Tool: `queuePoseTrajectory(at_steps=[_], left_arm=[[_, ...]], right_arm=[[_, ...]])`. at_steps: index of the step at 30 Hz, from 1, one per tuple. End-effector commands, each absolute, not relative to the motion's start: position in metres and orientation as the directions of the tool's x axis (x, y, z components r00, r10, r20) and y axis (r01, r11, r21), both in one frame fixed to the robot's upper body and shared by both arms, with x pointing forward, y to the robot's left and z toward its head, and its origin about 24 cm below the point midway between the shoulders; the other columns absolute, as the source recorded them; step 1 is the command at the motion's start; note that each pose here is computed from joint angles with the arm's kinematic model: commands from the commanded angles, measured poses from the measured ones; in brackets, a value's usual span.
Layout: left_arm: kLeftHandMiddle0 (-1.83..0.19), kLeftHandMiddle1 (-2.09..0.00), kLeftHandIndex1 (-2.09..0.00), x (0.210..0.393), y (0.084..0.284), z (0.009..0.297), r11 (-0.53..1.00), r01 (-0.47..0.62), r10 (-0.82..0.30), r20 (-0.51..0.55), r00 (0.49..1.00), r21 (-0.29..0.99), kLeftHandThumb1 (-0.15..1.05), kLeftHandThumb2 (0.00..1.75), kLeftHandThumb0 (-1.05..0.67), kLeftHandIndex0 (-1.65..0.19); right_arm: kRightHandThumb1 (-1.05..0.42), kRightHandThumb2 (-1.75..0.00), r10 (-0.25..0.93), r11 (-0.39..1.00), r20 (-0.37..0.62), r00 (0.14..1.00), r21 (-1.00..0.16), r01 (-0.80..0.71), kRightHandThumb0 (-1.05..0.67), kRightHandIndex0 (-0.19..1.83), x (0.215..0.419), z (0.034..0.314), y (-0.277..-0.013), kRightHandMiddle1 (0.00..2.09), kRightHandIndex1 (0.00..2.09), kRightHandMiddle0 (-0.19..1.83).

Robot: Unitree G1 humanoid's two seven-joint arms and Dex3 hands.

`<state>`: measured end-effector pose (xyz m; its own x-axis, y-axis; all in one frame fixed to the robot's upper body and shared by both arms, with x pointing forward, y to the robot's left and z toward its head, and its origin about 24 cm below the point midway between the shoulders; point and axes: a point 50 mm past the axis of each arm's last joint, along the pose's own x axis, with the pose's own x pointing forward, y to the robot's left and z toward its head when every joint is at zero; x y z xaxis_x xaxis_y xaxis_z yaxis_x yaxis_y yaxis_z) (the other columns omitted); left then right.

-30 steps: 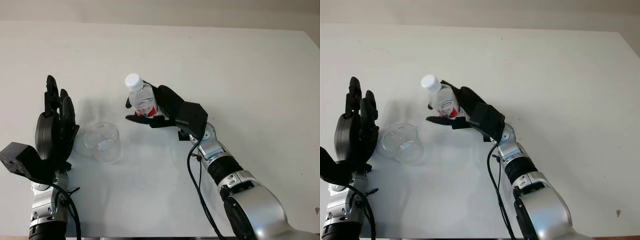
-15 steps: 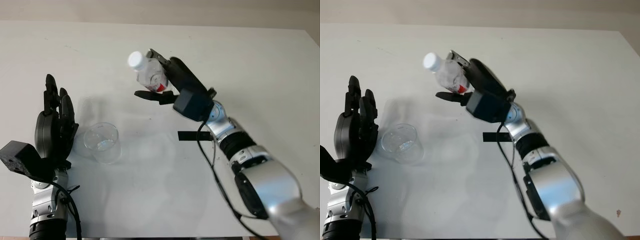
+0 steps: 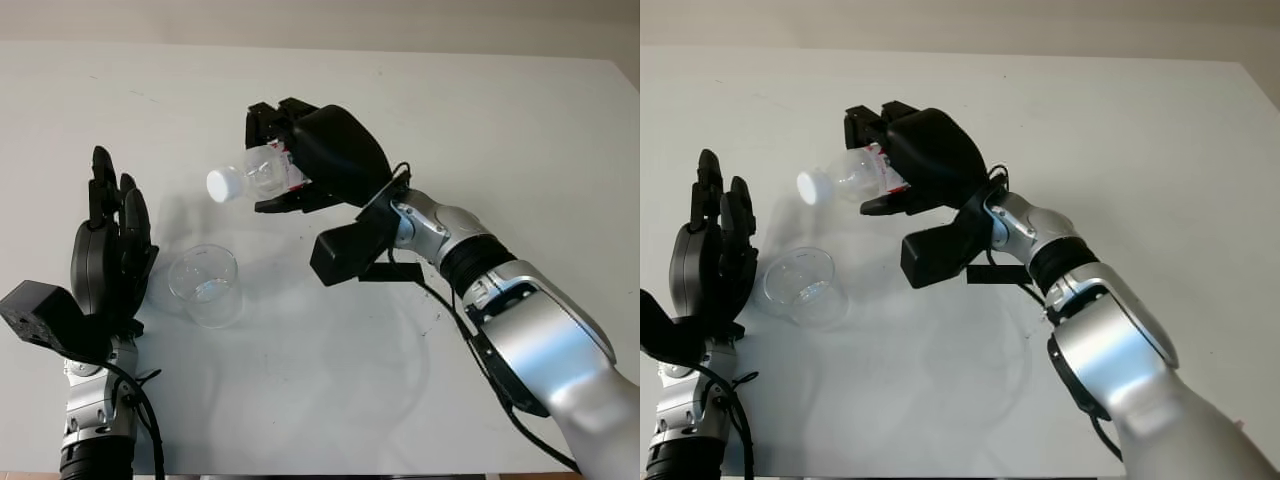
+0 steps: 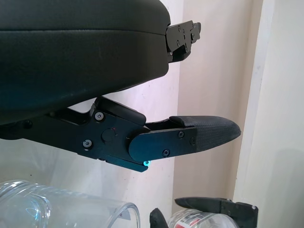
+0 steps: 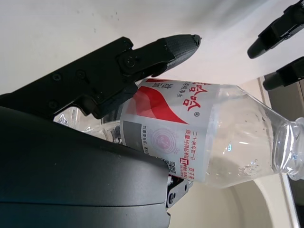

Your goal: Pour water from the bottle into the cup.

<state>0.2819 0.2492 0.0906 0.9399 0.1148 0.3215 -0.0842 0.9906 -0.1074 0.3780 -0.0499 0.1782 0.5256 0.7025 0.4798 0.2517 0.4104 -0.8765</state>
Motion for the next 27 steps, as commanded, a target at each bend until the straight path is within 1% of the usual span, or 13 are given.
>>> queuePoseTrajectory(at_steps=[1, 3, 6, 9, 13, 16, 18, 20, 23, 27], left_arm=[[0.19, 0.00, 0.00, 0.282, 0.246, 0.086, 0.990, -0.084, 0.117, 0.312, 0.943, -0.117, 1.05, 0.52, -0.76, 0.19], [0.19, 0.00, 0.00, 0.283, 0.246, 0.086, 0.990, -0.082, 0.114, 0.313, 0.943, -0.115, 1.05, 0.52, -0.76, 0.19], [0.19, 0.00, 0.00, 0.284, 0.245, 0.087, 0.990, -0.080, 0.114, 0.316, 0.942, -0.118, 1.05, 0.52, -0.75, 0.19], [0.19, 0.00, 0.00, 0.285, 0.244, 0.088, 0.990, -0.079, 0.114, 0.318, 0.941, -0.119, 1.05, 0.52, -0.75, 0.19], [0.19, 0.00, 0.00, 0.285, 0.243, 0.089, 0.990, -0.073, 0.109, 0.324, 0.940, -0.120, 1.05, 0.53, -0.75, 0.19], [0.19, 0.00, 0.00, 0.285, 0.243, 0.088, 0.990, -0.073, 0.108, 0.325, 0.940, -0.120, 1.05, 0.53, -0.75, 0.19], [0.19, 0.00, 0.00, 0.285, 0.242, 0.088, 0.990, -0.074, 0.111, 0.322, 0.940, -0.122, 1.05, 0.53, -0.75, 0.19], [0.19, 0.00, 0.00, 0.285, 0.242, 0.087, 0.990, -0.076, 0.112, 0.321, 0.940, -0.122, 1.05, 0.53, -0.75, 0.19], [0.19, 0.00, 0.00, 0.284, 0.242, 0.088, 0.990, -0.081, 0.115, 0.322, 0.940, -0.117, 1.05, 0.53, -0.76, 0.19], [0.19, 0.00, 0.00, 0.283, 0.242, 0.087, 0.991, -0.081, 0.113, 0.320, 0.941, -0.111, 1.05, 0.54, -0.75, 0.19]], right_arm=[[-1.05, -0.23, 0.711, 0.426, 0.520, 0.473, -0.854, 0.299, -0.46, 1.18, 0.377, 0.192, -0.045, 2.09, 2.09, 0.90], [-1.05, -0.24, 0.714, 0.424, 0.527, 0.462, -0.850, 0.314, -0.47, 1.20, 0.377, 0.192, -0.043, 2.09, 2.09, 0.91], [-1.05, -0.23, 0.730, 0.422, 0.544, 0.414, -0.835, 0.353, -0.47, 1.20, 0.374, 0.194, -0.040, 2.09, 2.09, 0.92], [-1.05, -0.27, 0.747, 0.405, 0.553, 0.369, -0.819, 0.406, -0.49, 1.21, 0.373, 0.195, -0.037, 2.09, 2.09, 0.94], [-1.05, -0.29, 0.775, 0.399, 0.553, 0.306, -0.804, 0.441, -0.50, 1.22, 0.369, 0.197, -0.033, 2.09, 2.09, 0.97], [-1.05, -0.33, 0.803, 0.372, 0.533, 0.268, -0.799, 0.473, -0.51, 1.21, 0.368, 0.198, -0.030, 2.09, 2.09, 0.97], [-1.05, -0.31, 0.816, 0.360, 0.521, 0.250, -0.797, 0.484, -0.51, 1.20, 0.367, 0.199, -0.028, 2.09, 2.09, 0.95], [-1.05, -0.23, 0.832, 0.343, 0.506, 0.229, -0.792, 0.505, -0.51, 1.20, 0.366, 0.199, -0.026, 2.09, 2.09, 0.91], [-1.05, -0.19, 0.848, 0.328, 0.498, 0.181, -0.762, 0.558, -0.51, 1.21, 0.365, 0.197, -0.024, 2.09, 2.09, 0.88], [-1.05, -0.21, 0.861, 0.324, 0.489, 0.137, -0.736, 0.594, -0.52, 1.24, 0.363, 0.194, -0.023, 2.09, 2.09, 0.86]])
